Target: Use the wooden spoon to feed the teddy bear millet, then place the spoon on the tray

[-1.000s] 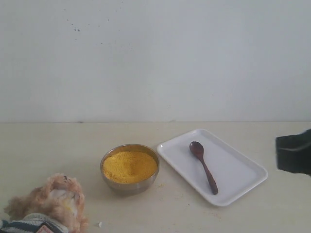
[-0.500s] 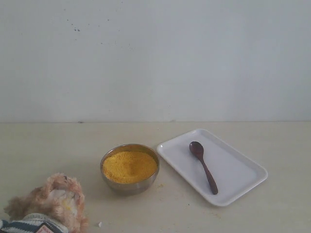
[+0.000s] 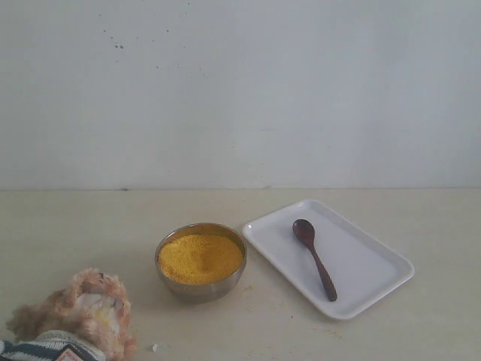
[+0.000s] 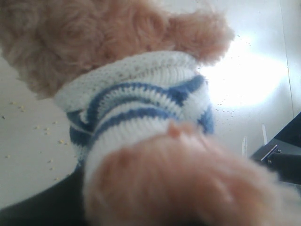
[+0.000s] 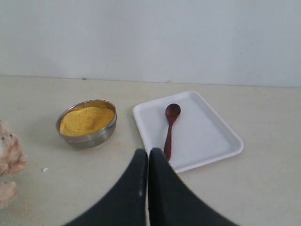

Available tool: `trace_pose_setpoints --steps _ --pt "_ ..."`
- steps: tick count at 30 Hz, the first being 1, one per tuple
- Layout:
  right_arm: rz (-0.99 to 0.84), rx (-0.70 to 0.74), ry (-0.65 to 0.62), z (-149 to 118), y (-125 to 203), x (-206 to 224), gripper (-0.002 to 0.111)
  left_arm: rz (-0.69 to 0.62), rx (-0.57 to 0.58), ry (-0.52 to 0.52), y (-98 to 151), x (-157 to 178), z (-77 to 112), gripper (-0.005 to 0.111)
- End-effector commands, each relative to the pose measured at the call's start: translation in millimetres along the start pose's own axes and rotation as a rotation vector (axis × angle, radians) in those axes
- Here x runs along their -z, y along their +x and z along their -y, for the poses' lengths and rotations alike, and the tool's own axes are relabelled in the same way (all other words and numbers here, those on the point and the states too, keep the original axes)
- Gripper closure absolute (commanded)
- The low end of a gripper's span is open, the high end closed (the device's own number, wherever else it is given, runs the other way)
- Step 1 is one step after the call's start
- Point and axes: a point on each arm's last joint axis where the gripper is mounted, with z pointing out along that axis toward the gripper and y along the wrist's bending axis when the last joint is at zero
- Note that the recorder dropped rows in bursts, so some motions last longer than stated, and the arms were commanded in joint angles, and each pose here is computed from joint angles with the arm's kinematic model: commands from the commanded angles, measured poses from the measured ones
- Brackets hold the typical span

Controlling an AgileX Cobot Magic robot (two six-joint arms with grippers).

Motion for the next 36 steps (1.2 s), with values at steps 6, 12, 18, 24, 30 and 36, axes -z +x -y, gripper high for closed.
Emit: trace_pose_setpoints --steps 6,12,18,24,30,36 --pt "0.148 0.081 -0.005 10 54 -12 0.108 0.004 0.007 0.025 0 0 1.9 0.103" --pt "0.110 0.071 -0.004 15 85 -21 0.108 0.004 0.007 0.025 0 0 1.9 0.103" --pt "0.111 0.071 -0.004 15 85 -21 0.108 0.005 0.007 0.022 0 0 1.6 0.103" --pt "0.104 0.071 -0.003 15 86 -21 0.108 0.006 0.007 0.020 0 0 1.5 0.103" --pt "0.104 0.071 -0.003 15 86 -21 0.108 0.006 0.007 0.020 0 0 1.5 0.103" --pt "0.104 0.071 -0.003 15 86 -21 0.108 0.006 0.007 0.020 0 0 1.5 0.103"
